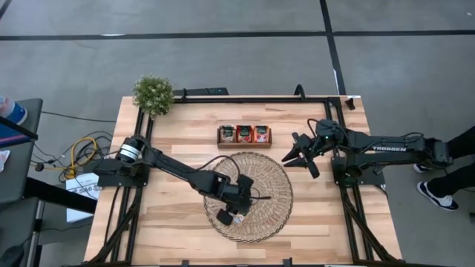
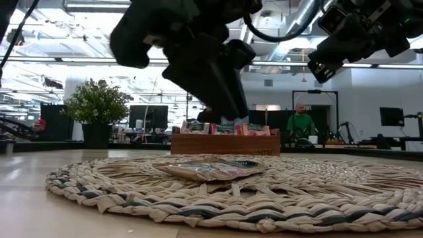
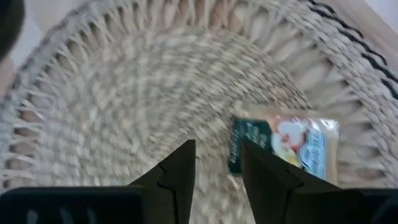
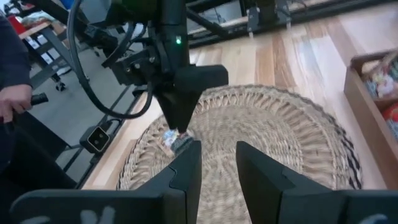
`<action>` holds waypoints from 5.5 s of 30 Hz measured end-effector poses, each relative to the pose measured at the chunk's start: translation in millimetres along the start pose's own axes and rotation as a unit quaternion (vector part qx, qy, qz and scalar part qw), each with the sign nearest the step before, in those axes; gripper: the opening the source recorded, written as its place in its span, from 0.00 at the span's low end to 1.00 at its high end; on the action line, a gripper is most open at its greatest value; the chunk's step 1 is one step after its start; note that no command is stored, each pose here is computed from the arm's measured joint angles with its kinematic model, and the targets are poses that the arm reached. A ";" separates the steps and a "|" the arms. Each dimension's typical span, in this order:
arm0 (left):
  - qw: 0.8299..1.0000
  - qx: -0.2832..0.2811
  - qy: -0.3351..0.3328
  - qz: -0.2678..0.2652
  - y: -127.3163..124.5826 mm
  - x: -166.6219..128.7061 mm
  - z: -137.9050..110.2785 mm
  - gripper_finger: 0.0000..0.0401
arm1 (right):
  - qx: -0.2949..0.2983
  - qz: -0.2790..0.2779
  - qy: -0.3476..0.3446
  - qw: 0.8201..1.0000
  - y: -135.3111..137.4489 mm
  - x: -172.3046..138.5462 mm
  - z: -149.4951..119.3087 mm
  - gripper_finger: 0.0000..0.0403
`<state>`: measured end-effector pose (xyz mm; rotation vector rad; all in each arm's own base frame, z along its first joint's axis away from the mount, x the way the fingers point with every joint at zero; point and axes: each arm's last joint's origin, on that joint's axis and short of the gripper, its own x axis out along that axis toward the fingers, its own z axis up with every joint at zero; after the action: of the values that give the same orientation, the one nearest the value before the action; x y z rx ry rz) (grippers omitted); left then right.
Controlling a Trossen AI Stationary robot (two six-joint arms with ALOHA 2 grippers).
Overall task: Pick & Place Tea
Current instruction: Put the green tea bag to the left of the wooden organizer
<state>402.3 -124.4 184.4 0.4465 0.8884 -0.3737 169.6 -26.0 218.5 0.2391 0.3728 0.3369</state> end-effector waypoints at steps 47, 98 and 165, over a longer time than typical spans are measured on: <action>0.995 -0.028 0.089 -0.022 -14.0 35.4 -23.6 0.13 | 0.004 -0.002 0.010 1.000 -0.4 -0.1 -2.5 0.23; 0.978 -0.062 0.163 0.114 5.9 -37.8 -2.5 0.00 | 0.004 -0.001 0.003 1.000 -0.2 -0.1 -0.8 0.23; 0.910 -0.283 0.169 0.252 165.8 -106.9 -100.7 0.00 | 0.005 -0.001 0.001 1.000 -0.2 0.0 -0.4 0.23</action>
<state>355.6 81.6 251.1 0.1844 1.1261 0.4488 169.5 -26.1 218.1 0.2490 0.3769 0.3342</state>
